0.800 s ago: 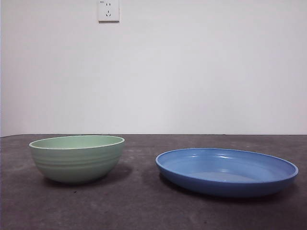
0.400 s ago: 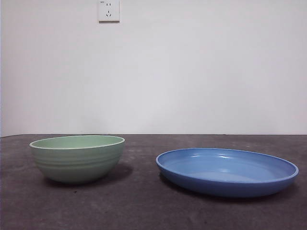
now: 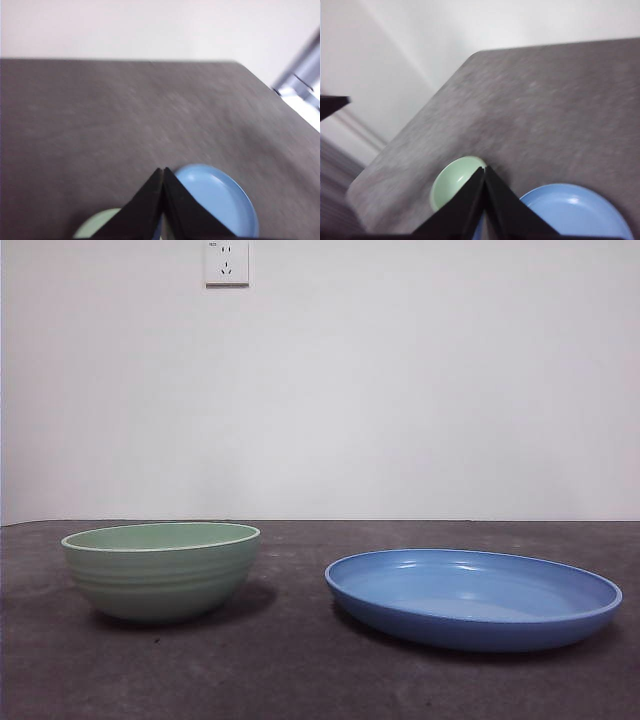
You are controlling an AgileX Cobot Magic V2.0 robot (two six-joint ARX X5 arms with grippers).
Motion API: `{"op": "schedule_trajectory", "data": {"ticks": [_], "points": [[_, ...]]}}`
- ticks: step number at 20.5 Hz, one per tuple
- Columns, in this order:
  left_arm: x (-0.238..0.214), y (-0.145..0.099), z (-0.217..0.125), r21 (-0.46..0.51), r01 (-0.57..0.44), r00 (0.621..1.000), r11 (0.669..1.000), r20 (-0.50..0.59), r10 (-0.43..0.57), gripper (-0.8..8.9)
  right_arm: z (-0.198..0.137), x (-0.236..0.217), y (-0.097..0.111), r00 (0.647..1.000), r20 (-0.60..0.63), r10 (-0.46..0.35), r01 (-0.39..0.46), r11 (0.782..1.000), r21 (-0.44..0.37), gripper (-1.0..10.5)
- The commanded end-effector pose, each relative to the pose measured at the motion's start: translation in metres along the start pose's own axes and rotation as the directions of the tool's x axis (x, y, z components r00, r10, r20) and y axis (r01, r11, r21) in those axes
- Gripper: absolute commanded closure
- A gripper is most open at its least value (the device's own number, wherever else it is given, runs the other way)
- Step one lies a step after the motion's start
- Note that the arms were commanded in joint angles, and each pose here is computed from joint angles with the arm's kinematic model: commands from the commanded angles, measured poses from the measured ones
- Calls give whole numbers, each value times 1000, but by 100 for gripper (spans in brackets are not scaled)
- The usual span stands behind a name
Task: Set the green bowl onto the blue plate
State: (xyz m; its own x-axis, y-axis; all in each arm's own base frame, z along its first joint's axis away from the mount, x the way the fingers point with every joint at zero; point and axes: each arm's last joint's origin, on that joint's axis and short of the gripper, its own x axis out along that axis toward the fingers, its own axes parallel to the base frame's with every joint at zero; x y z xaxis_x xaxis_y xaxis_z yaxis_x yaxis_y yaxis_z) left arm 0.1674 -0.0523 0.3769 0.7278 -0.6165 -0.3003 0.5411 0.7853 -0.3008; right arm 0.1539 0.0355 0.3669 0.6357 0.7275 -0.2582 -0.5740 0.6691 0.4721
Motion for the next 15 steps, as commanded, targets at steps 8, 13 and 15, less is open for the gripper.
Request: {"op": "schedule_trajectory", "data": {"ticks": [8, 13, 15], "points": [[4, -19, -6, 80, 105, 991, 991, -95, -97, 707, -12, -5, 1, 990, -133, -56, 47, 997, -67, 878], [4, -20, -6, 83, 109, 990, 991, -97, -101, 475, -13, -5, -2, 980, -135, -149, 141, 988, -66, 638], [4, -20, -6, 83, 106, 990, 991, -97, -98, 302, -13, -5, -2, 980, -134, -149, 142, 988, -65, 507]]}}
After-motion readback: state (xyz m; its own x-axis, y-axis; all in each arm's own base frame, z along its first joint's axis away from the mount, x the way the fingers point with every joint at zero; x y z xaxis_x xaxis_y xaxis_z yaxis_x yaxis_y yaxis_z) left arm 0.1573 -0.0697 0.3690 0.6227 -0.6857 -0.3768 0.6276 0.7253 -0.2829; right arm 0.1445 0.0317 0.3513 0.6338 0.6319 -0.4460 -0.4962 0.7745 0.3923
